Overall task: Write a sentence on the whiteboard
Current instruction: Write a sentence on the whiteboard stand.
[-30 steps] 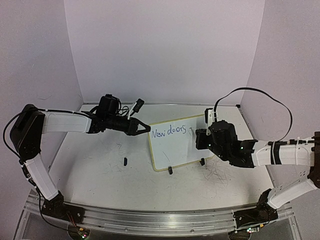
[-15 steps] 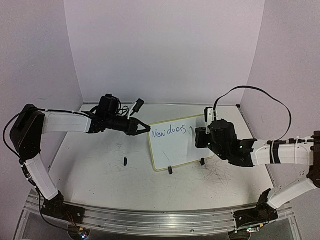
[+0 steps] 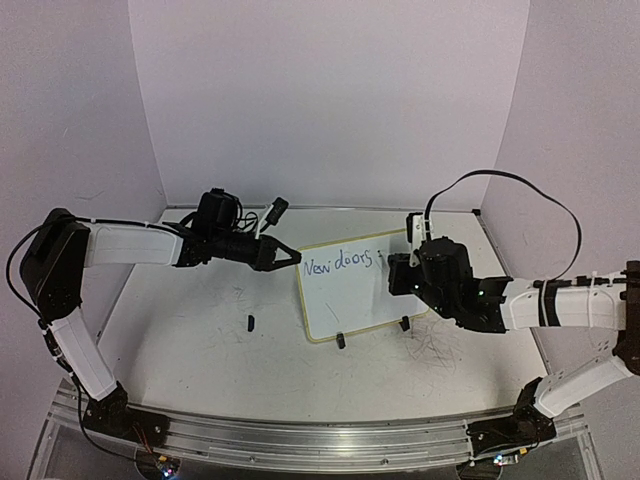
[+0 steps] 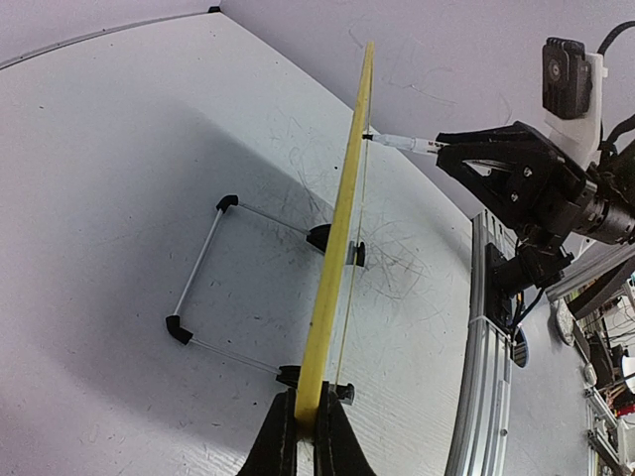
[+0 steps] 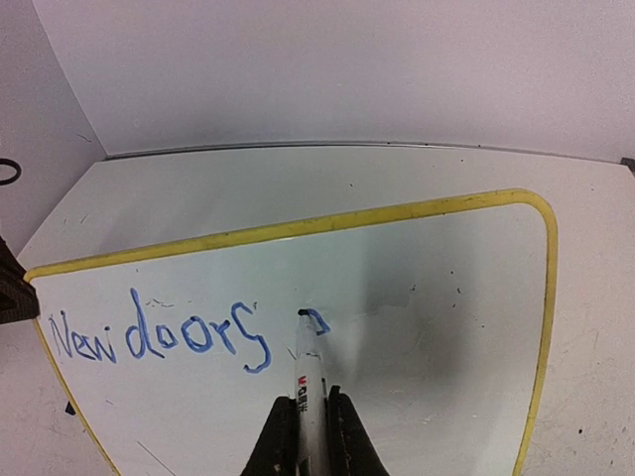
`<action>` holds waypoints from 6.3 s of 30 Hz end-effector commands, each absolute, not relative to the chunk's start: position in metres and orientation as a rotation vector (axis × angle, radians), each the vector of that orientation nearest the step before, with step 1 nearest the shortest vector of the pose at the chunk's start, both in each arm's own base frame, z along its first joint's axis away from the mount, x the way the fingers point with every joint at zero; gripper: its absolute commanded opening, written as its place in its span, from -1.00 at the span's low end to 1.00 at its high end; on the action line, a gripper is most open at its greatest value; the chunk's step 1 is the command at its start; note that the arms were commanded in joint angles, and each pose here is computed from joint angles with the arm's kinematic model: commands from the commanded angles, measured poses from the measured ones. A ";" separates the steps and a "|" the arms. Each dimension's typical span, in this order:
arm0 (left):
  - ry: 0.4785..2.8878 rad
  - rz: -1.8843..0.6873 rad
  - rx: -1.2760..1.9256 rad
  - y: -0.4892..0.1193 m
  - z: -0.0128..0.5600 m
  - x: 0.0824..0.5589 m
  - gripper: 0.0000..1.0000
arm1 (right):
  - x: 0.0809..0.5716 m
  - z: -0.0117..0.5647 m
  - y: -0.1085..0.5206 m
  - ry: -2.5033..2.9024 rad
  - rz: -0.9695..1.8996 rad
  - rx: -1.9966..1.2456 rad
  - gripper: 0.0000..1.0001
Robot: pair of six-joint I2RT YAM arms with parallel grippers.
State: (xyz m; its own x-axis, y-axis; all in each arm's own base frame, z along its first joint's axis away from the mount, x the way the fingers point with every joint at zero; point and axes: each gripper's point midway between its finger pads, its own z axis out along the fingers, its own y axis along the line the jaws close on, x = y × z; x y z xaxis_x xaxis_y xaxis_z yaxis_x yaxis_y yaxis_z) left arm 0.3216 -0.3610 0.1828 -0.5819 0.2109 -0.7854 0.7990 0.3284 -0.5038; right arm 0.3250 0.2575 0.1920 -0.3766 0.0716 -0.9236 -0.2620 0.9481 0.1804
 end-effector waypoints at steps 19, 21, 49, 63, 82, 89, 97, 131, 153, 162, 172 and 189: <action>2.010 -1.222 0.919 -0.360 0.181 0.312 -1.00 | 0.318 0.207 0.250 1.910 0.405 -0.101 -1.00; 2.010 -1.221 0.919 -0.359 0.181 0.313 -1.00 | 0.316 0.213 0.248 1.888 0.425 -0.092 -1.00; 2.009 -1.226 0.922 -0.360 0.181 0.312 -1.00 | 0.334 0.210 0.249 1.882 0.341 -0.071 -1.00; 2.005 -1.228 0.925 -0.360 0.182 0.311 -1.00 | 0.321 0.185 0.241 1.954 0.350 -0.078 -1.00; 2.004 -1.228 0.927 -0.361 0.182 0.310 -1.00 | 0.319 0.213 0.246 1.891 0.434 -0.071 -1.00; 1.999 -1.226 0.928 -0.361 0.184 0.310 -1.00 | 0.329 0.227 0.251 1.857 0.421 -0.069 -1.00; 1.997 -1.230 0.931 -0.361 0.185 0.309 -1.00 | 0.335 0.224 0.250 1.862 0.401 -0.064 -1.00; 1.997 -1.226 0.931 -0.360 0.185 0.309 -1.00 | 0.328 0.201 0.231 1.918 0.343 -0.009 -1.00; 1.996 -1.226 0.934 -0.361 0.185 0.308 -1.00 | 0.329 0.191 0.250 1.948 0.411 -0.056 -1.00; 1.997 -1.226 0.933 -0.361 0.184 0.308 -1.00 | 0.330 0.196 0.231 1.921 0.342 0.014 -1.00; 1.995 -1.218 0.933 -0.360 0.185 0.309 -1.00 | 0.316 0.214 0.224 1.867 0.409 -0.006 -1.00; 1.994 -1.221 0.937 -0.360 0.185 0.308 -1.00 | 0.329 0.210 0.239 1.880 0.426 -0.053 -1.00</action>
